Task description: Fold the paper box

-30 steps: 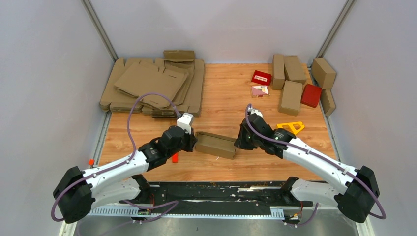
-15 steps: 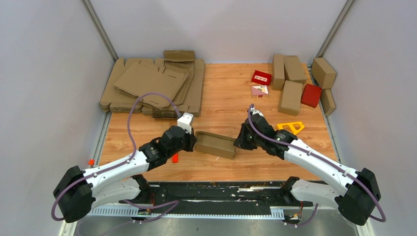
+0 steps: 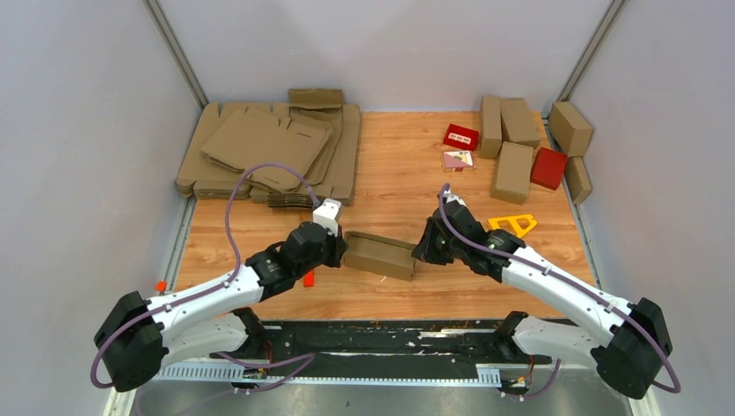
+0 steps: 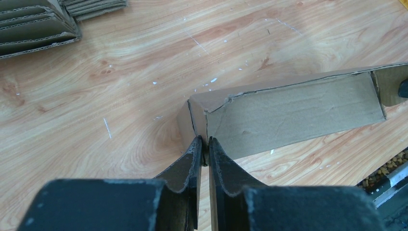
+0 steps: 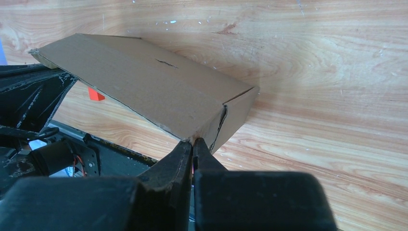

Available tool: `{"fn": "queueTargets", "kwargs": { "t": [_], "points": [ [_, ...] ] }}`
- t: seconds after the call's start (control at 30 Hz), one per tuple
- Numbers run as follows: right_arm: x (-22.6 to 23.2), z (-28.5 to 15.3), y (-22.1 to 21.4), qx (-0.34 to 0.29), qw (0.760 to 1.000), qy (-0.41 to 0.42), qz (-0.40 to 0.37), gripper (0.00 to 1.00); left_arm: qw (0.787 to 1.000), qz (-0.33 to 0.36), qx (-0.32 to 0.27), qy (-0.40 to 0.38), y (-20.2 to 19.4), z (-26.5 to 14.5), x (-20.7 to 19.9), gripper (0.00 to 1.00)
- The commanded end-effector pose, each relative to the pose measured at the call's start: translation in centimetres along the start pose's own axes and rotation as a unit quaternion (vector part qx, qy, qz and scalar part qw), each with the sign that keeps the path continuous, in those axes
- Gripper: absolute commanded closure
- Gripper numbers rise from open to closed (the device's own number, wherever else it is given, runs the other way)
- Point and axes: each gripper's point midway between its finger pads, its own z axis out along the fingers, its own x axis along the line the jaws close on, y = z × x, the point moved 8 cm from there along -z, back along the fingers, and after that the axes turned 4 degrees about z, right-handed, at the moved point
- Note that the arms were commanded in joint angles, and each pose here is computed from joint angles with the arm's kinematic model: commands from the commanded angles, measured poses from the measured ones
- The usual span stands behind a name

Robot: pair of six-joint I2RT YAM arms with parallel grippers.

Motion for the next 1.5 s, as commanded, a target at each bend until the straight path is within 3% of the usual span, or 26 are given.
{"fn": "queueTargets", "kwargs": {
  "t": [0.0,0.4,0.8,0.97,1.03,1.33,1.47],
  "points": [
    [0.9,-0.1,-0.2,0.01,0.998,0.042,0.035,1.0,1.0,0.007,-0.007,-0.014,0.9,0.0,-0.8,0.84],
    [1.1,0.3,-0.5,0.025,0.997,0.054,0.043,1.0,1.0,0.007,-0.009,-0.014,0.9,-0.1,-0.8,0.84],
    [-0.8,-0.9,0.0,0.006,1.0,-0.013,-0.026,1.0,1.0,0.011,-0.008,-0.01,0.8,-0.1,-0.7,0.84],
    [-0.9,-0.9,0.0,0.01,0.998,-0.013,-0.054,0.79,1.0,0.01,-0.009,-0.01,0.9,-0.2,-0.7,0.84],
    [-0.9,-0.9,0.0,0.011,0.998,-0.01,-0.059,0.75,1.0,0.01,-0.01,-0.01,0.9,-0.2,-0.7,0.84],
    [-0.8,-0.9,0.5,0.008,0.997,-0.024,-0.076,0.72,1.0,0.01,-0.009,-0.01,1.0,-0.3,-0.7,0.84],
    [-1.1,-0.9,0.5,0.013,0.996,-0.04,-0.079,0.79,1.0,0.01,-0.01,-0.01,1.0,-0.4,-0.7,0.85]
  ]
}}
